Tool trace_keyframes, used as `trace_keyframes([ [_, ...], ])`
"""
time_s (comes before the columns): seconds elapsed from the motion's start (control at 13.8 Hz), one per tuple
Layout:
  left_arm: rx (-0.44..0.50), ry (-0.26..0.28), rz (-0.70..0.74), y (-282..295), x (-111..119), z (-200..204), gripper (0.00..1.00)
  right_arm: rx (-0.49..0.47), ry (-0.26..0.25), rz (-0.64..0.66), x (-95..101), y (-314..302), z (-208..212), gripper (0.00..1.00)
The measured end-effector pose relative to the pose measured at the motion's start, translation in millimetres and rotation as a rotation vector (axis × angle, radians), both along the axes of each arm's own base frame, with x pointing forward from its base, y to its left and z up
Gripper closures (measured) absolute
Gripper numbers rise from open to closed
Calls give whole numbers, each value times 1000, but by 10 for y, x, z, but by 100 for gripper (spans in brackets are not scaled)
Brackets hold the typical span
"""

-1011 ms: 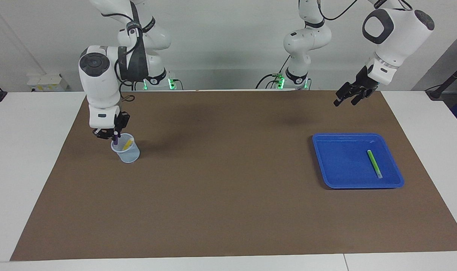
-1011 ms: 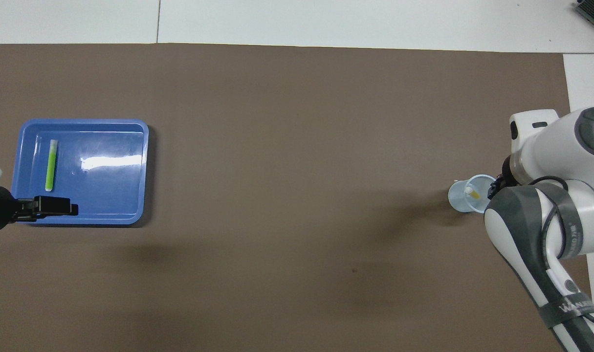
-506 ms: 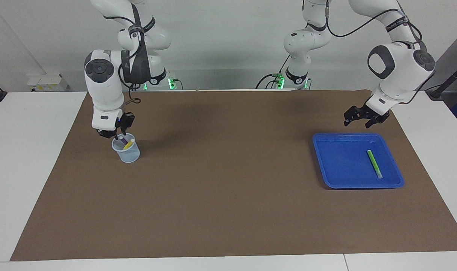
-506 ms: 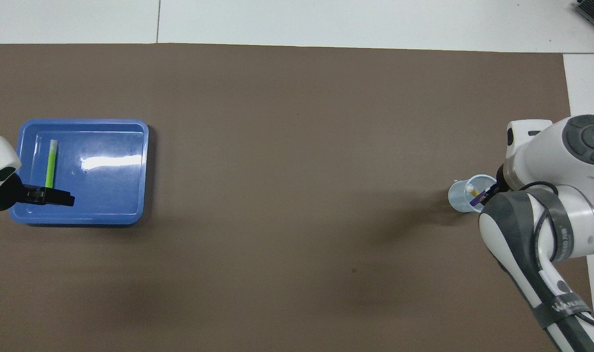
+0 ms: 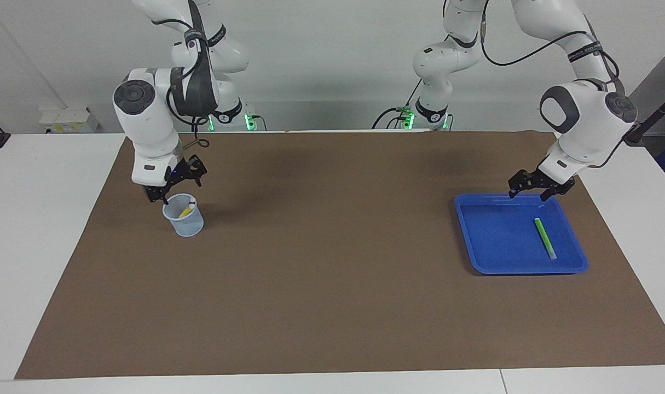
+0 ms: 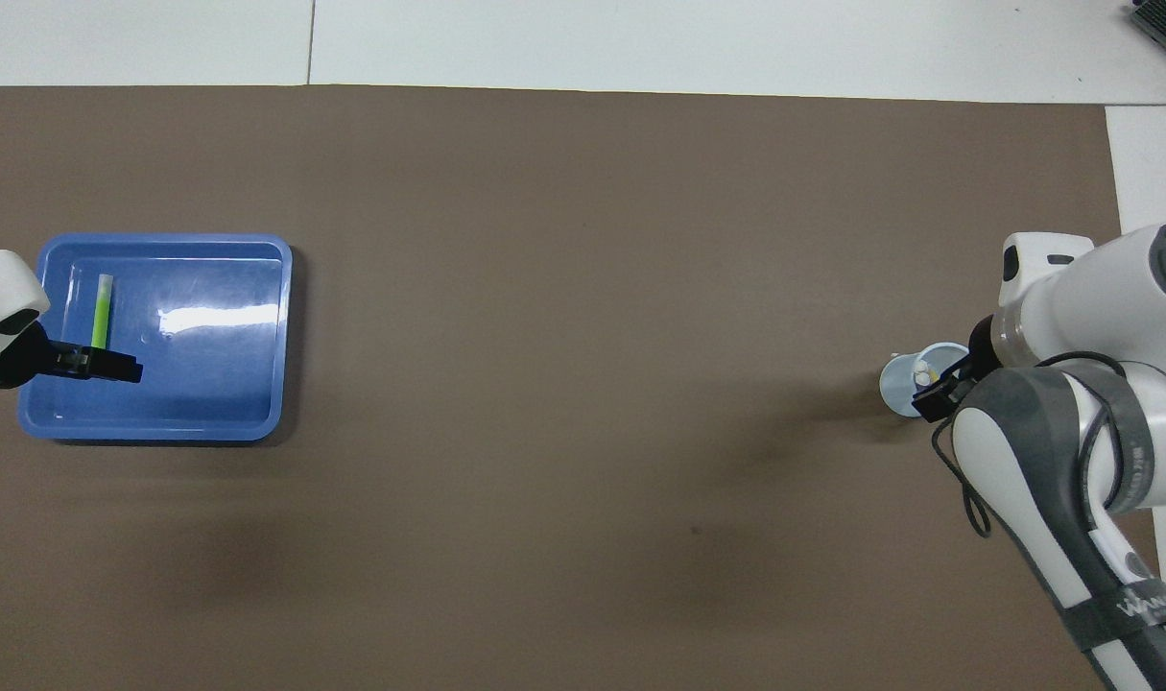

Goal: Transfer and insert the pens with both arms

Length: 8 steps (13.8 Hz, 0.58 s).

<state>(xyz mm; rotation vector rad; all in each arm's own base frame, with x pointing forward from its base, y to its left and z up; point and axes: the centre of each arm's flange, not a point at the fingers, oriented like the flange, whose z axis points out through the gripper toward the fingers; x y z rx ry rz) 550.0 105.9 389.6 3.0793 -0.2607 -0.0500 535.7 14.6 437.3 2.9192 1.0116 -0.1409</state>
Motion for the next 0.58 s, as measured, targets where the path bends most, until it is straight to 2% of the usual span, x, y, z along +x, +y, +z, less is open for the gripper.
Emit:
trace_keyframes([
  [0.29,22,-11,-12,161,168,-241,0,35,-10,11,-31,181,103,0],
  [0.58,16,-1,-22,135,214,-346,0,47,-24,27,-29,304,176,0],
])
